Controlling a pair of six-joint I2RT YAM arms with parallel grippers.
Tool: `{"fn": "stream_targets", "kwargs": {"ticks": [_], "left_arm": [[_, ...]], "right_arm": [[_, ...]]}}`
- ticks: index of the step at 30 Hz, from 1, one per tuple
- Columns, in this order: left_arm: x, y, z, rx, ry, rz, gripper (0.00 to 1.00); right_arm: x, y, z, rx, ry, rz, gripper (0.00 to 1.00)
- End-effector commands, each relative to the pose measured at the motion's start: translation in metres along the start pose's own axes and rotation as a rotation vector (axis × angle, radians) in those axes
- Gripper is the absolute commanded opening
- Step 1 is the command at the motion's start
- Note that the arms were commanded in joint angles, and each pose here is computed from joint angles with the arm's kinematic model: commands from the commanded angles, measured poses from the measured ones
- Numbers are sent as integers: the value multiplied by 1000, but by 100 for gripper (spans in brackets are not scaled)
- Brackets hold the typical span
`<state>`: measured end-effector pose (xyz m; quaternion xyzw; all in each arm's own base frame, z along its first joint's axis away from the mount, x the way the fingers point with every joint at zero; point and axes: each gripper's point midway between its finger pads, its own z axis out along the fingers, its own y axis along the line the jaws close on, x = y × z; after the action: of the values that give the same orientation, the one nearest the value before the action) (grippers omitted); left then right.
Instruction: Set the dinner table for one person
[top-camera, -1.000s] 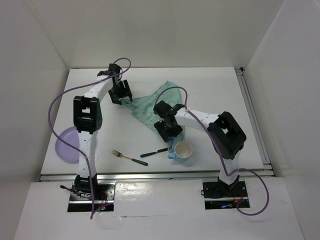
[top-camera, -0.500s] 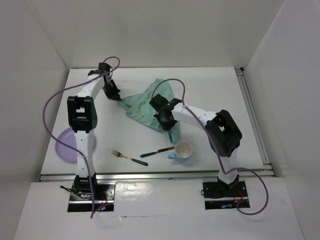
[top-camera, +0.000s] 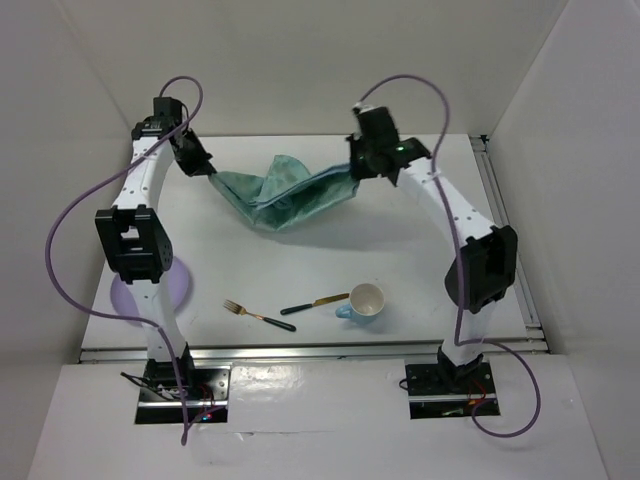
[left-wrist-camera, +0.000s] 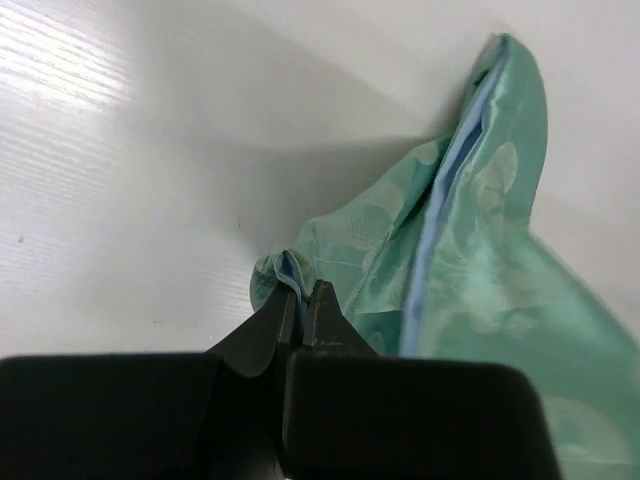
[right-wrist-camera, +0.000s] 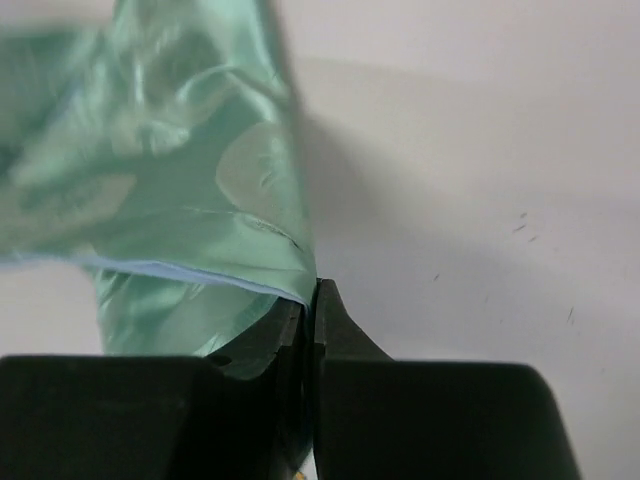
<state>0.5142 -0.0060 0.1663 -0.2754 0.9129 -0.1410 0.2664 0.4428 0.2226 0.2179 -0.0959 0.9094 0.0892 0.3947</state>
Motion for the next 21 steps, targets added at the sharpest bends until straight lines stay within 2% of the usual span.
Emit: {"fn": "stream_targets", "kwargs": {"ticks": [1, 3, 4, 6, 7, 8, 9, 10, 11, 13, 15, 19, 20, 21], "left_arm": [[14, 7, -4, 8, 41, 0, 0], [23, 4, 1, 29, 74, -35, 0], [34, 10, 6, 22, 108, -42, 0], [44, 14, 13, 12, 138, -76, 0], [60, 18, 17, -5, 176, -73, 0], [70, 17, 22, -6, 192, -63, 0], [75, 19, 21, -11, 200, -65, 25], [88, 20, 25, -23, 231, -57, 40], [91, 19, 26, -30, 229, -29, 54], [95, 31, 23, -108, 215, -2, 80], [94, 31, 12, -123, 192, 36, 82], [84, 36, -5, -158, 140, 81, 80], [84, 42, -8, -183, 129, 84, 76], [87, 46, -11, -200, 129, 84, 60]], "right_arm": [[-41, -72, -14, 7, -101, 263, 0], [-23, -95, 2, -51, -51, 402, 0], [5, -119, 22, -65, 17, 483, 0], [34, -135, 36, -71, 83, 575, 0], [48, -143, 41, -70, 109, 600, 4], [70, -137, 51, -95, 177, 629, 24], [81, -137, 55, -88, 208, 638, 50], [89, -136, 56, -82, 238, 645, 73], [95, -140, 57, -58, 246, 646, 82], [90, -143, 49, -43, 220, 618, 89], [77, -147, 36, 2, 178, 578, 98], [61, -154, 16, 69, 132, 496, 98], [61, -156, 11, 82, 130, 479, 97], [64, -152, 4, 84, 128, 472, 95]]}}
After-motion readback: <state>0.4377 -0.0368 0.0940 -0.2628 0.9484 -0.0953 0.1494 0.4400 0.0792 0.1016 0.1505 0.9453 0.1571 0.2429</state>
